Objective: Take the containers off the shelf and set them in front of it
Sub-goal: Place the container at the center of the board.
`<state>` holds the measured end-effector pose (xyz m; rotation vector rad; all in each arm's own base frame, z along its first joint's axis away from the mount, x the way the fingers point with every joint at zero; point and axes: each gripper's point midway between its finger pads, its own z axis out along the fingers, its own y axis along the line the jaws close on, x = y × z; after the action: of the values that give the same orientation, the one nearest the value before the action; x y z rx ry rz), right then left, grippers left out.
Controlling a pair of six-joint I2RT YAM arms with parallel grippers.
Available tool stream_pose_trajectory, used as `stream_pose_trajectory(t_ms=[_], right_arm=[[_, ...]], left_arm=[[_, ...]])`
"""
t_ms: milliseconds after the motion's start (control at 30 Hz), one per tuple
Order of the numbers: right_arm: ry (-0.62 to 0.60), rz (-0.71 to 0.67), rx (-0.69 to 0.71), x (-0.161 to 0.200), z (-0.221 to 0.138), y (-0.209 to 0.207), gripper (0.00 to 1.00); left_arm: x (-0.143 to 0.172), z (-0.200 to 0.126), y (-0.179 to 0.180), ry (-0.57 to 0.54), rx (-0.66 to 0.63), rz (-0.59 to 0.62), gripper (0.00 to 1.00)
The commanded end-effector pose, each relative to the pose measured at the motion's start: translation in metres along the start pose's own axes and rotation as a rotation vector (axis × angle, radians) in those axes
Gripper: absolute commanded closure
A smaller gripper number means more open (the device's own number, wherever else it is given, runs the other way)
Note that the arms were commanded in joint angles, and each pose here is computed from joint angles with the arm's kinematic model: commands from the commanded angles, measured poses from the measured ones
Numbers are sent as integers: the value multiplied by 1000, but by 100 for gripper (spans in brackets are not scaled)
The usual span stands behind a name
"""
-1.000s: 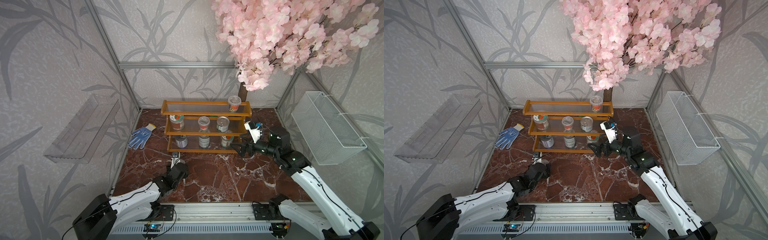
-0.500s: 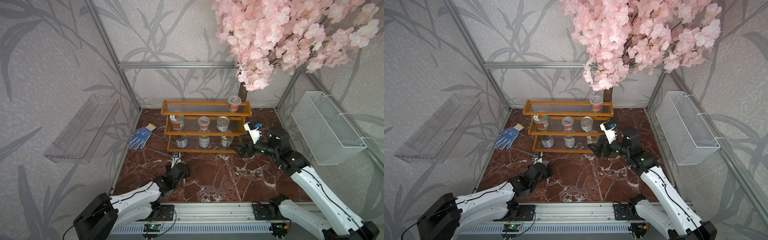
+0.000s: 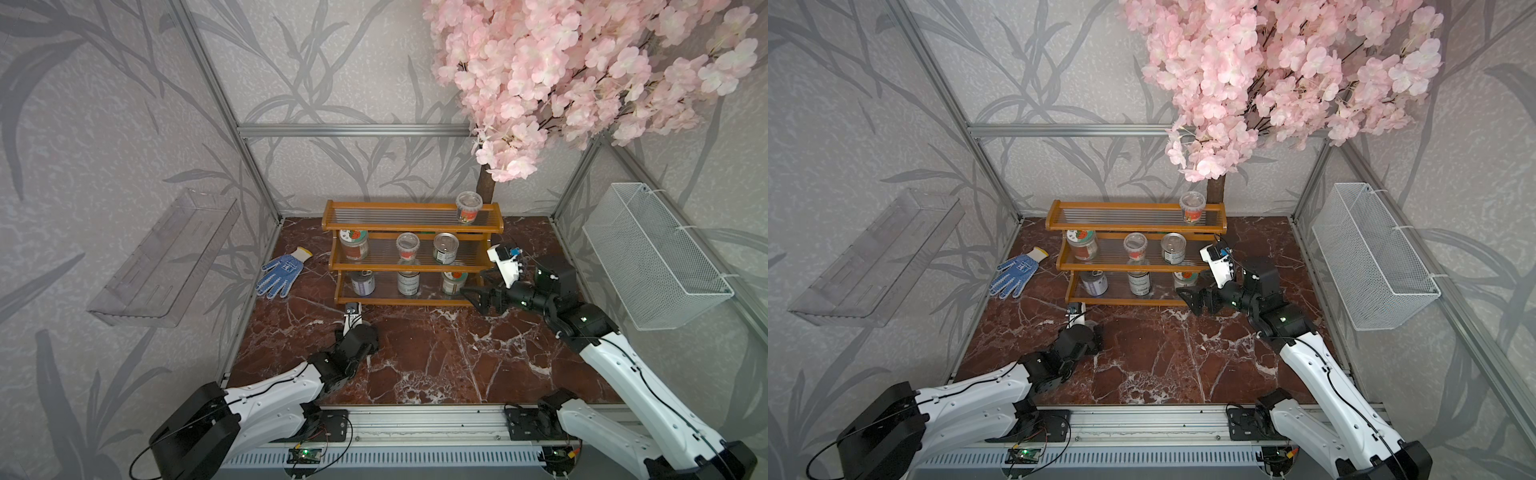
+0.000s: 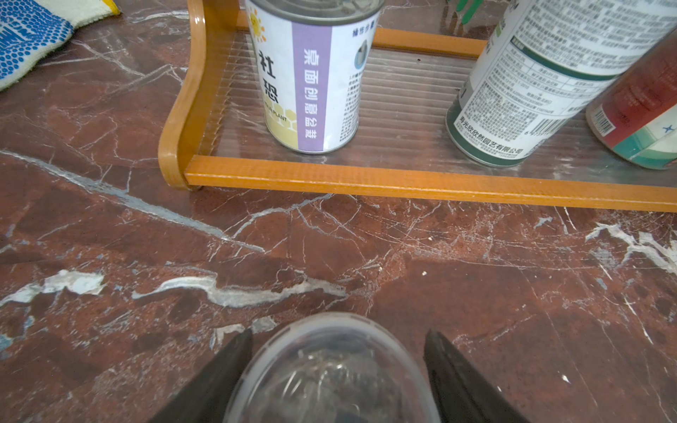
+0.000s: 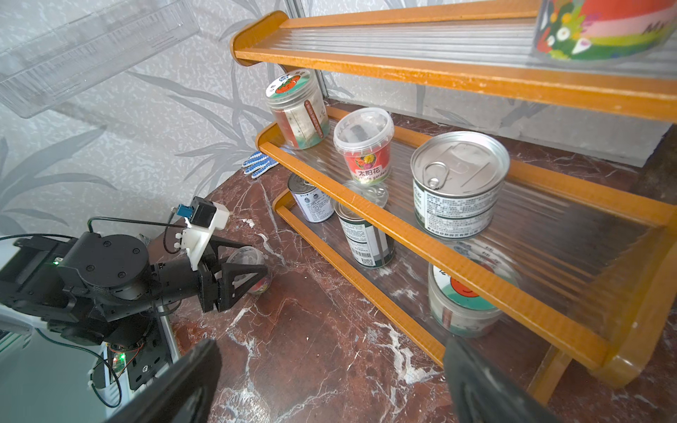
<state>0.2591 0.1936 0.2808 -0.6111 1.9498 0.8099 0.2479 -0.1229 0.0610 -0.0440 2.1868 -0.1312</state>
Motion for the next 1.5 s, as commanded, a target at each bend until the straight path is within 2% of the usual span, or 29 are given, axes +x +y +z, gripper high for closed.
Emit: stream_pose_trajectory(t_ms=[0,567,933,1300,1467], right_arm=[[-21,-24,14,-4,0,-3,1],[-22,-21,29,-4,3,-9,1],[-22,-17,35,-2,1,-11,1],[-32,-14,-17,-10,-2,0,1],[-42,-29,-18,-26,-11,6,1]], left_arm=[[-9,1,1,-29,-28,8,25],[-24,16,-4,-35,-46,15,25],[-23,13,0,-10,-50,20,7],[-60,-21,3,-36,-50,21,1],[-95,-43,-12,-52,9,50,0]])
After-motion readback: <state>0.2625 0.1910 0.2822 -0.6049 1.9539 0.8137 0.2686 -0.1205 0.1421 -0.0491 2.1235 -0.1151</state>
